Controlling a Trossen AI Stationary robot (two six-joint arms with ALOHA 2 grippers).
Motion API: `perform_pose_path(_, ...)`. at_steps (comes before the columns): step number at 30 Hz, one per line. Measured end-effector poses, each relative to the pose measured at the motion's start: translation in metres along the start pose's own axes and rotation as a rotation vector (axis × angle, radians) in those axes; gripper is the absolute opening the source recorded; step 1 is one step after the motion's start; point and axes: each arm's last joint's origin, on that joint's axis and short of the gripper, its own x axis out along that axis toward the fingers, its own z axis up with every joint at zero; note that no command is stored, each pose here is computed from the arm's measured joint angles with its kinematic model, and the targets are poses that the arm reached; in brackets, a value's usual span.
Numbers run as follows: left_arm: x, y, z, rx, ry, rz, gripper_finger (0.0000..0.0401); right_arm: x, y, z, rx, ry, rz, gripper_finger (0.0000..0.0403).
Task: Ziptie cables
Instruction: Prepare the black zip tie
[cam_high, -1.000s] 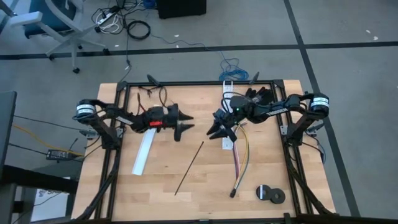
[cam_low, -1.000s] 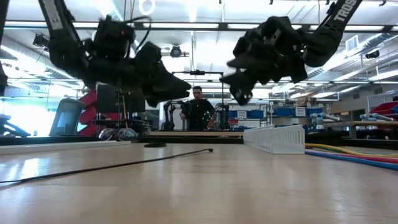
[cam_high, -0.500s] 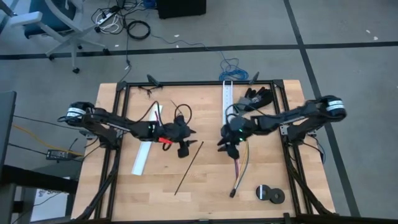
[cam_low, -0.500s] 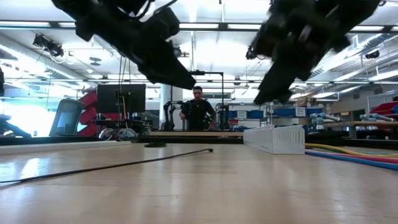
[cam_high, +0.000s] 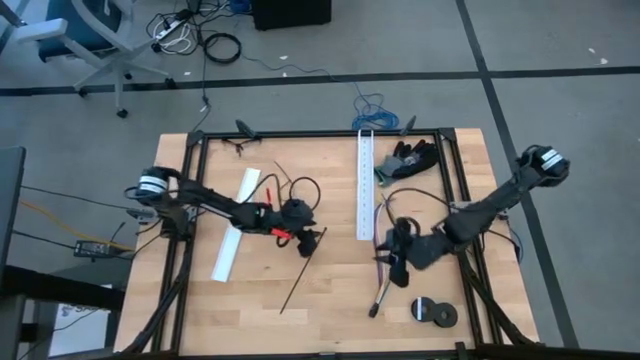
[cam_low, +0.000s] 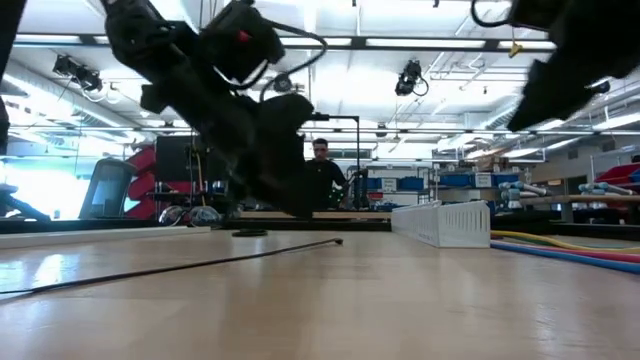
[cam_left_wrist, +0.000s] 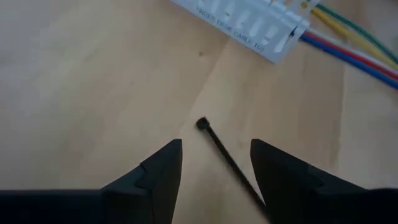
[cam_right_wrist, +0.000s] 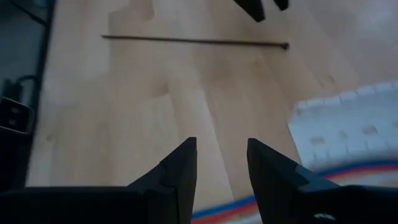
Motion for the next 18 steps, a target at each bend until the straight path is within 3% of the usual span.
perform_pose_path(6,0.026,-0.006,0.008,-0.054,0.044,-0.049,0.0202,-0.011,0.012,-0.019,0.011,-0.009,-0.042,0.0119)
perform_pose_path(10,0.038,-0.001,0.011,-0.092,0.087,0.007,0.0202,-0.013,0.018,-0.023,0.014,-0.018,-0.018,0.0118)
perform_pose_path(18,0.037,-0.006,0.024,-0.11,0.087,0.014,0.0202,-0.017,0.023,-0.028,0.027,-0.021,0.002,0.0117)
